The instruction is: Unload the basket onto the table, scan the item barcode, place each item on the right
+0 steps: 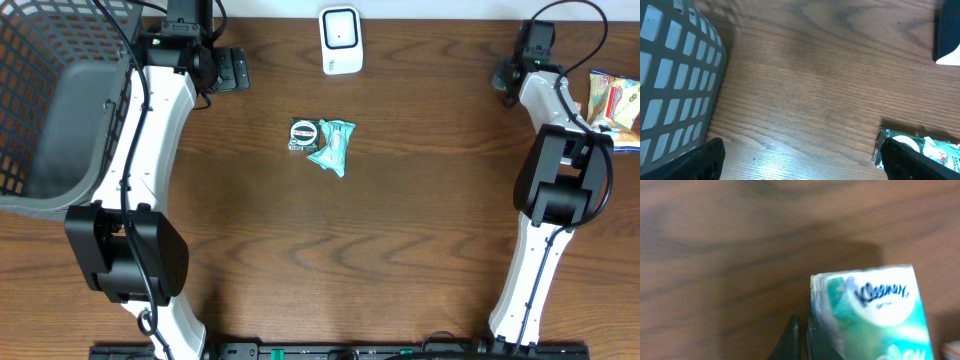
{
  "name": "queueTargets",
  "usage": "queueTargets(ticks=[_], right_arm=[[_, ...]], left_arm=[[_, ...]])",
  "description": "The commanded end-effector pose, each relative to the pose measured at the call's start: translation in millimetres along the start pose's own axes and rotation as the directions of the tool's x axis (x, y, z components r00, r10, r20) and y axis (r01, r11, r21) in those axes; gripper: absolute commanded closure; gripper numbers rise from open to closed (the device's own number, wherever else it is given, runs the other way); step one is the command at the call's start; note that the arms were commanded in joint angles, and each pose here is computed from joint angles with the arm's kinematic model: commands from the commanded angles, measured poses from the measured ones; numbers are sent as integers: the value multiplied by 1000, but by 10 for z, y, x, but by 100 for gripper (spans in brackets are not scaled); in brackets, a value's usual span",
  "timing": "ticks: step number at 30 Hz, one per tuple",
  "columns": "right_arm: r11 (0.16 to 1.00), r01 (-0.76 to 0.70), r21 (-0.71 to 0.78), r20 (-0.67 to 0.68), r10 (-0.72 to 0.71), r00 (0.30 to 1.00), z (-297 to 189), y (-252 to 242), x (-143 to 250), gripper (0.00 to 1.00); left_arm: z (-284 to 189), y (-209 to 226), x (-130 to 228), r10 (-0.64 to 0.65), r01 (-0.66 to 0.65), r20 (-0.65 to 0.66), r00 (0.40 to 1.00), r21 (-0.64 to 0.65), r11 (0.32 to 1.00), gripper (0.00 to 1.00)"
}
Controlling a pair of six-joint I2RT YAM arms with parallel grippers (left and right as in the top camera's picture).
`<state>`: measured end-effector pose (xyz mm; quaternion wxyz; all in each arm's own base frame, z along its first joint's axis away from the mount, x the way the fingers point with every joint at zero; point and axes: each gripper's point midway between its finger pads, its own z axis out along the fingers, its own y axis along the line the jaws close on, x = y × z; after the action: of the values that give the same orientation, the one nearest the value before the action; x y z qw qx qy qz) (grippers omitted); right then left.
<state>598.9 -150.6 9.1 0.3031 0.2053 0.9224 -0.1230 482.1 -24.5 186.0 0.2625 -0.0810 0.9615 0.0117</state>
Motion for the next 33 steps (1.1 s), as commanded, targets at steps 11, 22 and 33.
queueTargets(ticks=[11,22,33], right_arm=[[976,1,216,4,-2,1000,-454,-481,-169,98],[884,-2,-467,-205,-106,973,-1555,804,145,91],[693,-59,-718,-446,-393,804,-2475,1851,1260,59]], left_arm=[[-120,13,-72,-19,19,31,999,-2,1000,2],[-120,13,-72,-19,19,31,999,-2,1000,2],[-120,13,-72,-19,19,31,999,-2,1000,2]])
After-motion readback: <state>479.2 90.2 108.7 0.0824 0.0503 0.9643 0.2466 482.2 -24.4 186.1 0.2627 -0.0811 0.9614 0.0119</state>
